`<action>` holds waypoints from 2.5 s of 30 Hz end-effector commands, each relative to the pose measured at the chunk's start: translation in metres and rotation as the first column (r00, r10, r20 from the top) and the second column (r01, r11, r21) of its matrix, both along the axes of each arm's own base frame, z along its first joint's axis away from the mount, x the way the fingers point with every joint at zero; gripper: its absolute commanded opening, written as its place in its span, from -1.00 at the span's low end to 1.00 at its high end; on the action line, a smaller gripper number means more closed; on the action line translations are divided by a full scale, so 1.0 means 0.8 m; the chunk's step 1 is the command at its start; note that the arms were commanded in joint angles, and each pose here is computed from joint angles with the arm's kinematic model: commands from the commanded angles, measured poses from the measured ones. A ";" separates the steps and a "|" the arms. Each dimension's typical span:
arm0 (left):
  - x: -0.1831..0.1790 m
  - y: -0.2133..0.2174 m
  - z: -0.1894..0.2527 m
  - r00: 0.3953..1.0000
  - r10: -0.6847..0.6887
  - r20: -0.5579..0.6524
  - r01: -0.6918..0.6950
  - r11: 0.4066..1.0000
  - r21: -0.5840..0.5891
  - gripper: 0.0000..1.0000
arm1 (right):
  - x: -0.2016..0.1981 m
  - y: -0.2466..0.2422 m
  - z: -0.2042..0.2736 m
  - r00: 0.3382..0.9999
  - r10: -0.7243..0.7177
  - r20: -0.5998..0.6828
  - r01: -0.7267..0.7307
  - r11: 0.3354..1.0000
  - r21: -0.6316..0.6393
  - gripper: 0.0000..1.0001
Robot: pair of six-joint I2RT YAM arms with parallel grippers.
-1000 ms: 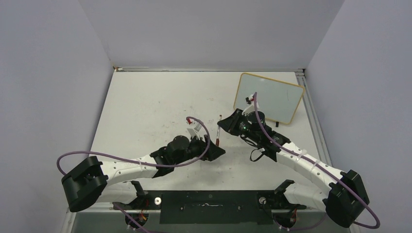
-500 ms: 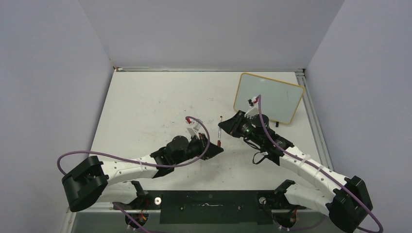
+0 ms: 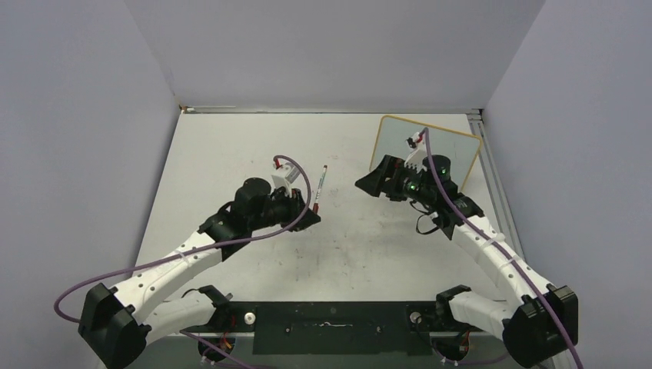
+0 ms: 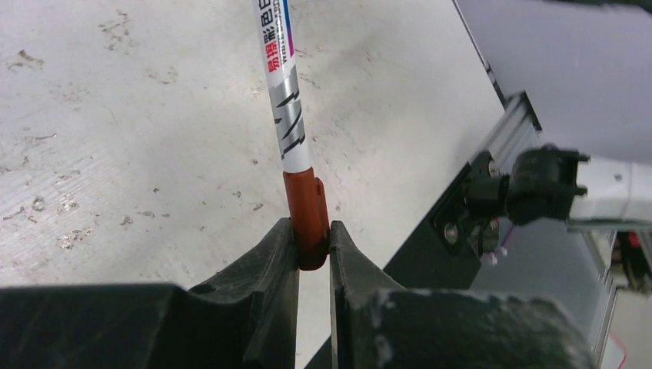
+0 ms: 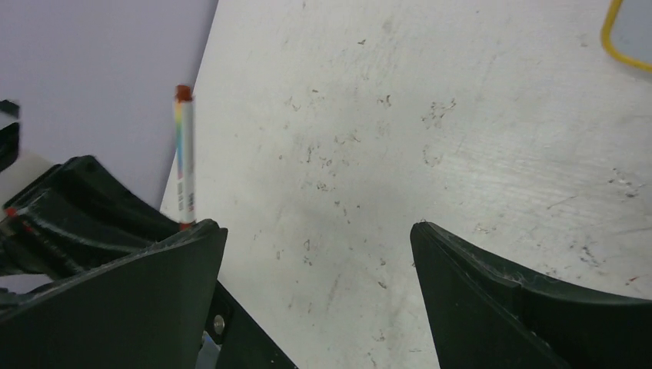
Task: Write a sentence on the whiteboard
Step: Open the whiteboard marker at the center of the board.
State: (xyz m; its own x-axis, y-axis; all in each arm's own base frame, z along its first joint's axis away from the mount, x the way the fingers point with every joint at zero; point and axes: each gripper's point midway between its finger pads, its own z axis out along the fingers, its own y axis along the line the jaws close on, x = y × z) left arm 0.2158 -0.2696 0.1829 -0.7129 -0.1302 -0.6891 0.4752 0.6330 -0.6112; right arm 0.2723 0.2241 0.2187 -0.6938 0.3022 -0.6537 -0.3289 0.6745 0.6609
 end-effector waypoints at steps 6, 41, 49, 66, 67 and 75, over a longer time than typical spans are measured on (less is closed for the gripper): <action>-0.082 0.034 -0.010 0.872 -0.489 -0.006 0.468 0.831 0.300 -1.00 | -0.035 0.016 0.040 0.880 0.470 0.071 -0.475 0.872 0.120 0.99; -0.134 -0.001 -0.011 0.684 -0.727 0.065 0.711 0.684 0.164 -1.00 | -0.162 0.103 0.013 0.606 0.796 -0.018 -0.765 0.588 0.262 0.29; -0.134 -0.003 -0.013 0.678 -0.733 0.057 0.718 0.677 0.164 -1.00 | -0.170 0.104 0.007 0.583 0.812 -0.032 -0.779 0.570 0.263 0.00; -0.130 -0.001 -0.015 0.691 -0.721 0.053 0.705 0.688 0.171 -1.00 | -0.181 0.101 -0.010 0.555 0.829 -0.065 -0.802 0.554 0.224 -0.89; -0.129 0.000 -0.014 0.693 -0.719 0.054 0.703 0.690 0.172 -1.00 | -0.181 0.101 -0.011 0.556 0.828 -0.065 -0.801 0.556 0.222 -0.89; -0.118 0.004 -0.008 0.721 -0.688 0.083 0.670 0.722 0.170 -1.00 | -0.181 0.102 -0.007 0.565 0.824 -0.047 -0.798 0.559 0.225 -0.74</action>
